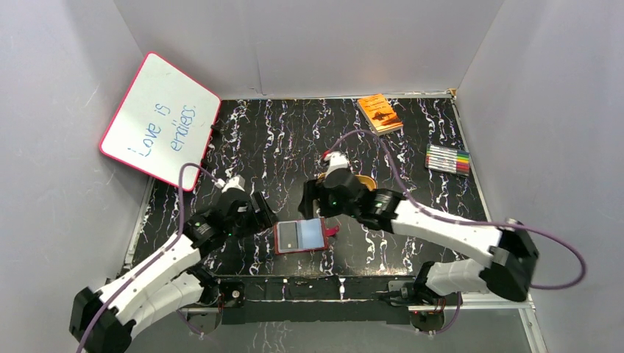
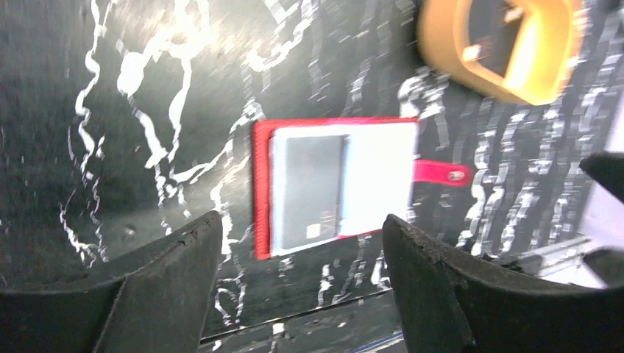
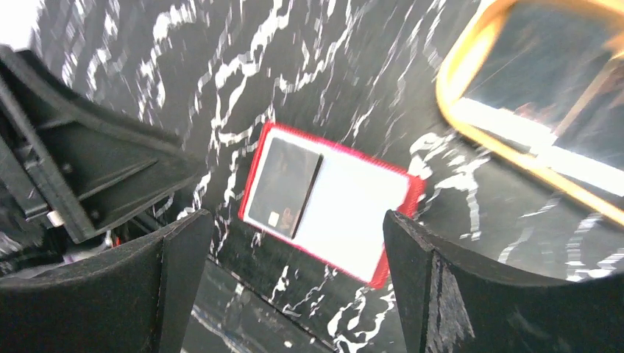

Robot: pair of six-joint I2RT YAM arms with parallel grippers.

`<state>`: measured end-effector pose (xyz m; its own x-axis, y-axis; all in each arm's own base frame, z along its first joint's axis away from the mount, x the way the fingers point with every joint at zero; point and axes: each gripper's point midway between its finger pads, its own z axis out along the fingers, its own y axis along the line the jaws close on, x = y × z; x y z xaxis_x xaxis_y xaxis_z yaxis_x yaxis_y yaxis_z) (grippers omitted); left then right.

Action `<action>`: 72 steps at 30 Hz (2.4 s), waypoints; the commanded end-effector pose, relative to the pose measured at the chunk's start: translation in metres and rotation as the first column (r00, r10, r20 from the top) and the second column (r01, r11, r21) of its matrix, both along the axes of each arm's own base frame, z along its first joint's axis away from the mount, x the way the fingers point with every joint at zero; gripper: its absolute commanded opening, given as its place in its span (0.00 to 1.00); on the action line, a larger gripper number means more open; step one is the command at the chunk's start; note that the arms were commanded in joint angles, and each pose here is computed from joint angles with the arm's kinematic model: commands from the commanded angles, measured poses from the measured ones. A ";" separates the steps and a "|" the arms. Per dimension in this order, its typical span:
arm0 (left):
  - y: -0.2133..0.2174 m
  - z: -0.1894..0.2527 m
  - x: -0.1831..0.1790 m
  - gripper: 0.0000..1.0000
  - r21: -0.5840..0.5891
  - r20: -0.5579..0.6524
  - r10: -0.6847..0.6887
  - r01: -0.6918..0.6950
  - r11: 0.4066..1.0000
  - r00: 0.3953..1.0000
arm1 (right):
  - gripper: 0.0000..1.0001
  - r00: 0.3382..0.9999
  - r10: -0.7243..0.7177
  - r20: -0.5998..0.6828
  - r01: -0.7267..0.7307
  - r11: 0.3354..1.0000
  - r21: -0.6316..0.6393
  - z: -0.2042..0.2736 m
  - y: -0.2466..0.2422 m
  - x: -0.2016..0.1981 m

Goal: Put the credit cards into the card holder
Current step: Insert the credit card into the card holder, then pick up the credit card from the storage box.

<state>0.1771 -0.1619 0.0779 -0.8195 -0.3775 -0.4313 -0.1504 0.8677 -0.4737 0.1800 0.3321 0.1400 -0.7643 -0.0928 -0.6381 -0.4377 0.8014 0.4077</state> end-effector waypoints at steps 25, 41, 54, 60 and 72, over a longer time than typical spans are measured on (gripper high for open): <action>-0.001 0.077 0.024 0.87 0.121 0.320 -0.242 0.214 0.969 0.916 | 0.90 0.975 -0.210 0.067 0.186 0.947 0.261 0.024 -0.118 0.143; 0.007 0.076 0.024 0.86 0.139 0.316 -0.213 0.177 0.974 0.924 | 0.71 0.979 -0.200 -0.033 0.203 0.955 0.214 -0.025 -0.117 0.149; 0.006 0.071 0.025 0.86 0.143 0.299 -0.210 0.174 0.974 0.931 | 0.67 0.973 -0.170 -0.153 0.201 0.956 0.216 -0.061 -0.100 0.142; 0.007 0.071 0.025 0.86 0.144 0.299 -0.209 0.172 0.975 0.931 | 0.61 0.967 -0.167 -0.195 0.208 0.954 0.216 -0.073 -0.091 0.148; 0.007 0.070 0.026 0.86 0.148 0.298 -0.207 0.169 0.974 0.932 | 0.54 0.959 -0.166 -0.228 0.201 0.969 0.142 -0.094 -0.083 0.149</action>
